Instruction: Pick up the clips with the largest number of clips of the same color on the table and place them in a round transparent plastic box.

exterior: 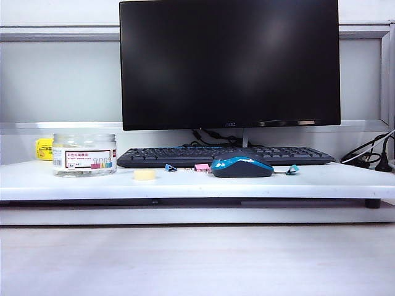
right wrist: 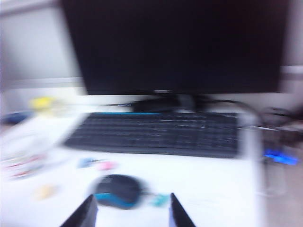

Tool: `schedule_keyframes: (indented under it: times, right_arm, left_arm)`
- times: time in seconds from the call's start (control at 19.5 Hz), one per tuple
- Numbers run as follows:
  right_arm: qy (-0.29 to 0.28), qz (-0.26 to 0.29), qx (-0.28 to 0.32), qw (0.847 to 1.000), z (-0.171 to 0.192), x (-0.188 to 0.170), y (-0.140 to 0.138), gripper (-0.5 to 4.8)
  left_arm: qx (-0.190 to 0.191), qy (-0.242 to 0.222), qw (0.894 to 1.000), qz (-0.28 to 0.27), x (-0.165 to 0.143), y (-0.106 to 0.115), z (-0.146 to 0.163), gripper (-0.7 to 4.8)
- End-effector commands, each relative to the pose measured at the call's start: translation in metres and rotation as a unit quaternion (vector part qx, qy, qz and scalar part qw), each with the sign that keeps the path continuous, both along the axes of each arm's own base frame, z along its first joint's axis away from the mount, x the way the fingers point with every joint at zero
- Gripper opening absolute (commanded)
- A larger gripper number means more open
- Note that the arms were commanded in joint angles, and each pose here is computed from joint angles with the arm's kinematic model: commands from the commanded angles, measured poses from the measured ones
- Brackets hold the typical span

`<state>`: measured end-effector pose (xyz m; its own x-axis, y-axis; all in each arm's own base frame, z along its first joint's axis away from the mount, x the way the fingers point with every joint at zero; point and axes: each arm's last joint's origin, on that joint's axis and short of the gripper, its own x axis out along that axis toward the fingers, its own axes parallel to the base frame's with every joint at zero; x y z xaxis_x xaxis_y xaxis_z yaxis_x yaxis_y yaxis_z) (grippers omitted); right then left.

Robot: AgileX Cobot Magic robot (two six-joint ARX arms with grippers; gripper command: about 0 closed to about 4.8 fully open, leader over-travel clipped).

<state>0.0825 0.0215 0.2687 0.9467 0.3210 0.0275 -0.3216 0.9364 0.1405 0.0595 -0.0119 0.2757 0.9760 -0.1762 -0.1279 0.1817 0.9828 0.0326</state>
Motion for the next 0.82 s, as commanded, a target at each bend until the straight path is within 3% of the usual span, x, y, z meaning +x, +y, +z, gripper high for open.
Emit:
schedule_keyframes:
  times: [0.05, 0.15, 0.36, 0.46, 0.67, 0.82]
  right_arm:
    - [-0.009, -0.094, -0.003, 0.996, 0.002, -0.003, -0.006, 1.98]
    - [0.012, -0.132, -0.005, 0.991, -0.003, -0.002, -0.008, 1.98]
    - [0.065, -0.136, 0.027, 0.988, -0.016, 0.0, -0.008, 1.71]
    - [0.093, -0.124, 0.076, 0.985, -0.026, 0.002, -0.007, 1.71]
    - [0.112, -0.122, 0.071, 0.984, -0.041, 0.007, -0.005, 1.7]
    - [0.117, -0.123, 0.069, 0.983, -0.053, 0.01, -0.005, 1.68]
  left_arm:
    - [0.002, 0.002, 0.999, 0.033, 0.004, 0.001, -0.006, 2.05]
    - [-0.03, 0.013, 0.999, 0.038, 0.006, 0.001, -0.011, 2.05]
    - [-0.087, 0.041, 0.994, 0.048, 0.017, -0.002, -0.034, 2.05]
    - [-0.15, 0.059, 0.985, 0.057, 0.022, -0.003, -0.046, 2.05]
    - [-0.163, 0.057, 0.984, 0.051, 0.027, -0.004, -0.057, 2.04]
    - [-0.142, 0.065, 0.987, 0.037, 0.031, -0.006, -0.072, 1.3]
